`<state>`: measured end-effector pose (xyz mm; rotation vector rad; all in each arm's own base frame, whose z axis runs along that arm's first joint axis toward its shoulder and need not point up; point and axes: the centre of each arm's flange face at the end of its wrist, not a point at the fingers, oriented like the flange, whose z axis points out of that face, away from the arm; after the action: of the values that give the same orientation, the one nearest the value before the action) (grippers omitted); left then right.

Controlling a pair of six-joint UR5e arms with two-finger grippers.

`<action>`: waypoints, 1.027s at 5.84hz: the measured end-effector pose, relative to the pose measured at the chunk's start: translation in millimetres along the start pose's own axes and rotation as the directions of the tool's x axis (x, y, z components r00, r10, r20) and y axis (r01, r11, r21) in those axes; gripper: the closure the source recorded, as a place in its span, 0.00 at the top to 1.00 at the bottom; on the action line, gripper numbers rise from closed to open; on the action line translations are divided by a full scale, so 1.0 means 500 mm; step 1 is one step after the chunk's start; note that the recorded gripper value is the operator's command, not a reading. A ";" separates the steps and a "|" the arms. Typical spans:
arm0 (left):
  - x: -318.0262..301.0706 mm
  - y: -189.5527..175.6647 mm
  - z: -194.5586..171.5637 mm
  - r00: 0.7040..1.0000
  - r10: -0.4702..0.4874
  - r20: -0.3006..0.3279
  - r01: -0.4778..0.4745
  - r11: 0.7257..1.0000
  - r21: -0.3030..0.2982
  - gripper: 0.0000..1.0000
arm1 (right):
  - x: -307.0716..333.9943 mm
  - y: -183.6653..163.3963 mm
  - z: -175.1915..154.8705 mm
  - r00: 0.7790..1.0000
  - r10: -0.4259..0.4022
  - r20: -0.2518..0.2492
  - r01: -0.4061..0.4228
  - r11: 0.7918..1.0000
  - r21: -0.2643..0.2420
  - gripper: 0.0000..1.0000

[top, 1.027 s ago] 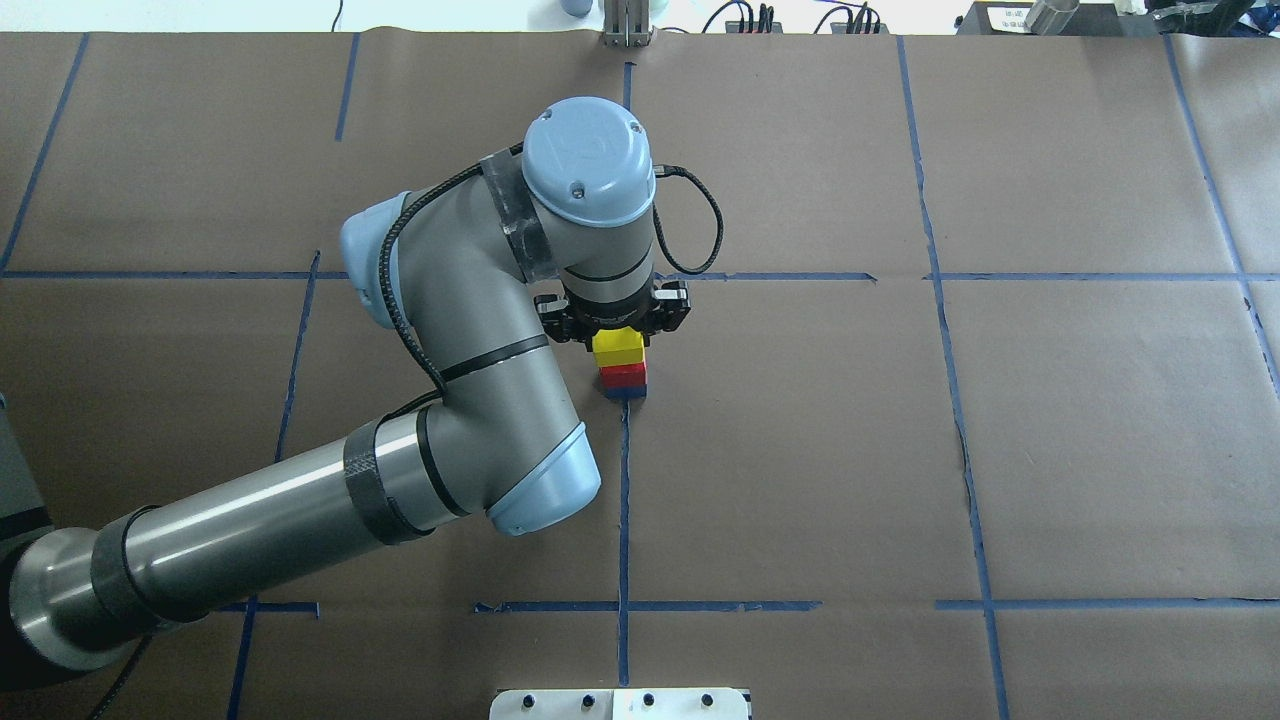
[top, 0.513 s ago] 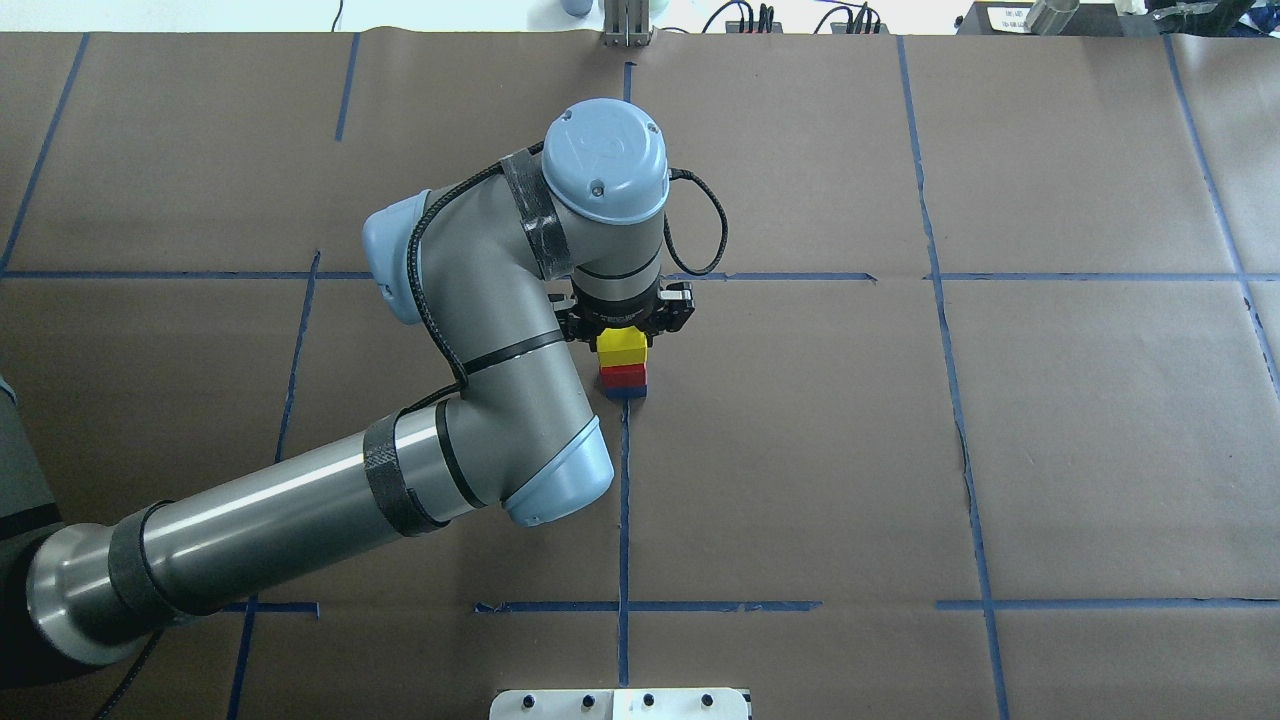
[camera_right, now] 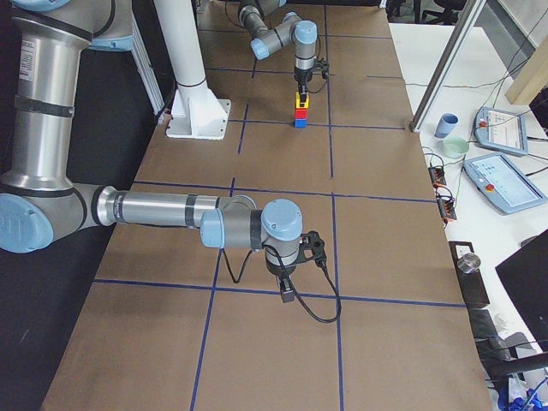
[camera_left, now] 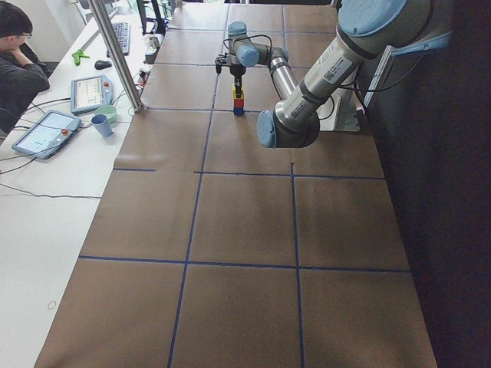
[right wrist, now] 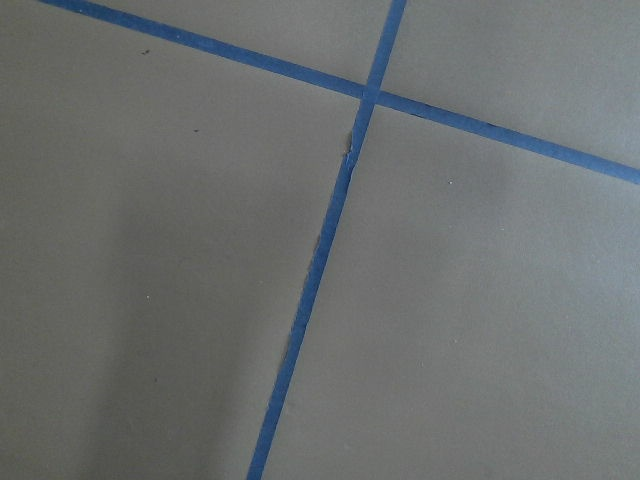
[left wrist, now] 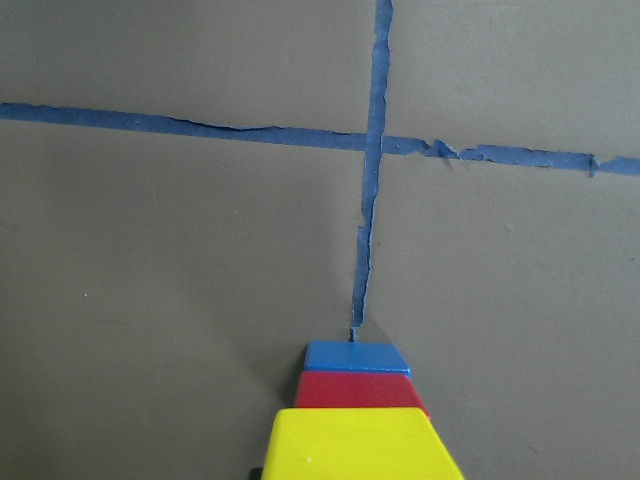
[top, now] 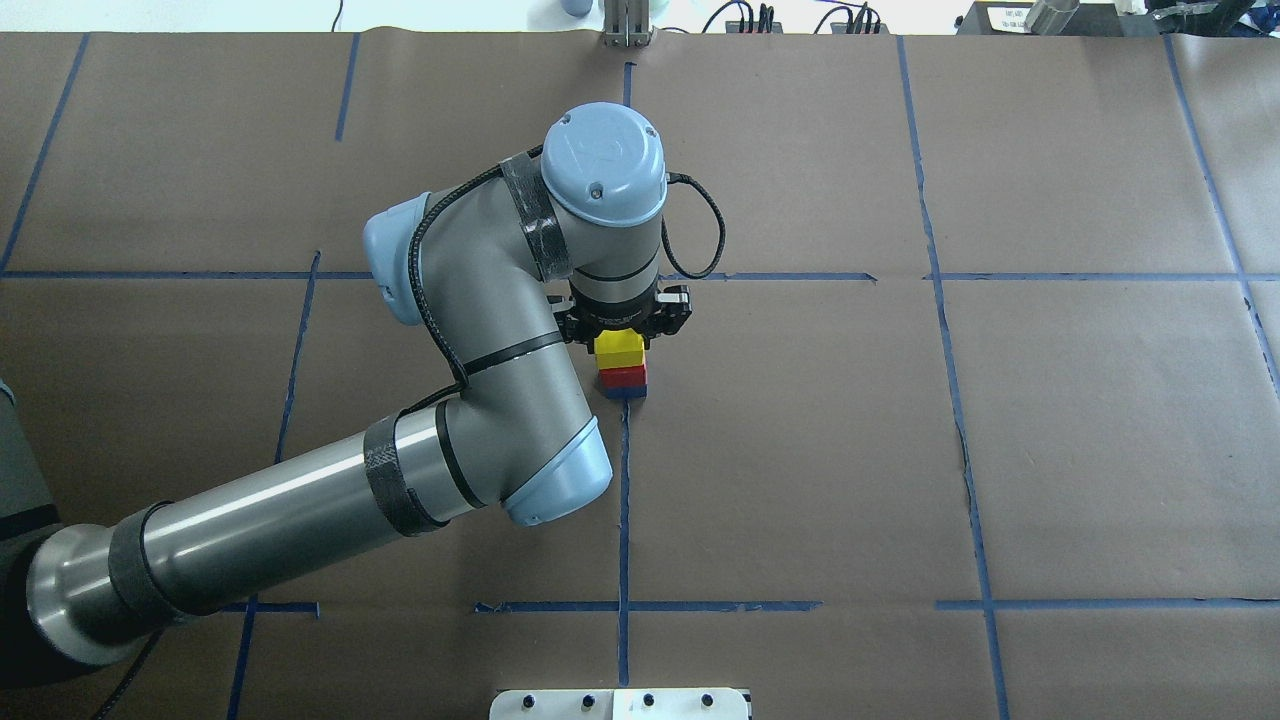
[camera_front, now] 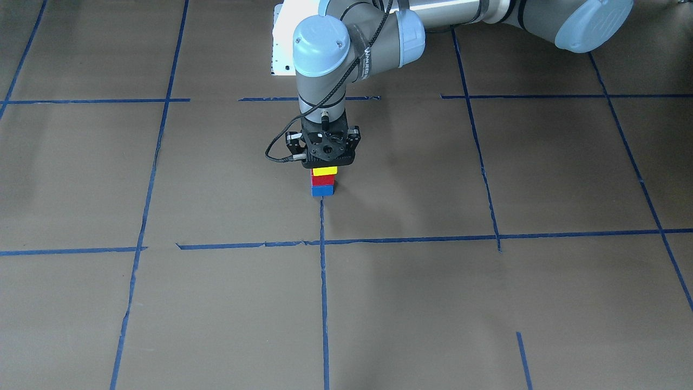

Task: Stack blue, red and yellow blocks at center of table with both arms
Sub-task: 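Lower the yellow cube onto the red cube and open the left gripper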

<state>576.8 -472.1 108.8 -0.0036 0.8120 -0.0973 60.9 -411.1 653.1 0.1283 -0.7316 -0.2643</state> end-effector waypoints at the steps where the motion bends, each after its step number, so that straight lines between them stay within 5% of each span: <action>1: 0.001 0.001 0.001 1.000 0.001 -0.001 -0.001 1.000 0.000 0.25 | 0.000 0.000 0.000 1.000 0.000 0.000 0.000 1.000 0.000 0.99; 6: 0.003 0.001 0.006 1.000 0.030 0.001 -0.030 1.000 -0.001 0.81 | 0.000 0.000 0.000 1.000 0.001 0.000 -0.001 1.000 0.000 0.99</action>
<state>579.9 -471.6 110.0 0.0074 0.8112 -0.0684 60.8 -411.1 653.4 0.1278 -0.7316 -0.2636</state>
